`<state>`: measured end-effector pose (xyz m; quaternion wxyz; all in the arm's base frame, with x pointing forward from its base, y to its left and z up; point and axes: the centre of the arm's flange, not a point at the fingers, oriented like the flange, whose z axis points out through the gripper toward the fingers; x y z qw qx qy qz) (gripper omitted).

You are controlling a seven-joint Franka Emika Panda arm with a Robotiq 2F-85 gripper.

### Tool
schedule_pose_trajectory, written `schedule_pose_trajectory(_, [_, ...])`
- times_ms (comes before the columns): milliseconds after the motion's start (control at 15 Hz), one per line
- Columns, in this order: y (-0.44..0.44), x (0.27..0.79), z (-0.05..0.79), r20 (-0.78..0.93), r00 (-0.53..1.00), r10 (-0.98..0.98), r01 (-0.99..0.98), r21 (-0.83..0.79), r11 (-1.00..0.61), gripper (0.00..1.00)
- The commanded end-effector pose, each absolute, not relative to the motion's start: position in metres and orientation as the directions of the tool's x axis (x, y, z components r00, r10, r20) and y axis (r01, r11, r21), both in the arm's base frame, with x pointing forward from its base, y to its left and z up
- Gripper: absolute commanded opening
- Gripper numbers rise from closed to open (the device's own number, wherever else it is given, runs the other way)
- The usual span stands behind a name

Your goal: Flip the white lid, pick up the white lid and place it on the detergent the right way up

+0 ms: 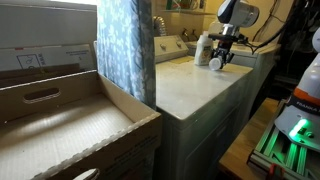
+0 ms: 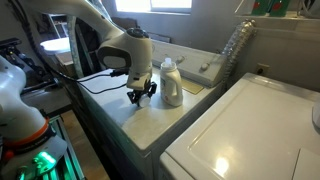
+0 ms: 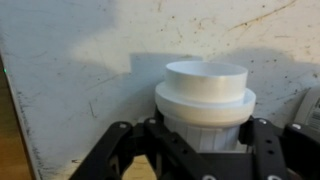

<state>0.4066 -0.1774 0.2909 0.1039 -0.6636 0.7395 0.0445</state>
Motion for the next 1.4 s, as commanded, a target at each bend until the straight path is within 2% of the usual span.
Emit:
schedule_pose_trajectory(0, [-0.177,0.402,0.316,-0.133,-0.065,-0.989,-0.995,-0.060,0.073,0.38])
schedule_pose_trajectory(267, [-0.168,0.406,0.346,0.090,0.035,-0.995,-0.999,-0.028,-0.038,0.38])
schedule_pose_trajectory(600, [-0.149,0.413,0.379,0.369,0.168,-0.914,-0.985,0.027,-0.169,0.38])
schedule_pose_trajectory(667, [-0.148,0.413,0.385,0.398,0.187,-0.898,-0.981,0.025,-0.193,0.38])
schedule_pose_trajectory(733, [-0.153,0.421,0.373,0.339,0.163,-0.927,-0.985,0.009,-0.170,0.38])
schedule_pose_trajectory(800, [-0.150,0.421,0.378,0.350,0.167,-0.922,-0.984,0.003,-0.177,0.63])
schedule_pose_trajectory(1067, [-0.150,0.422,0.375,0.346,0.169,-0.923,-0.984,0.008,-0.177,0.63])
schedule_pose_trajectory(1133, [-0.150,0.422,0.375,0.346,0.170,-0.923,-0.984,0.009,-0.177,0.38])
schedule_pose_trajectory(1333, [-0.143,0.425,0.392,0.445,0.202,-0.873,-0.978,0.040,-0.206,0.38])
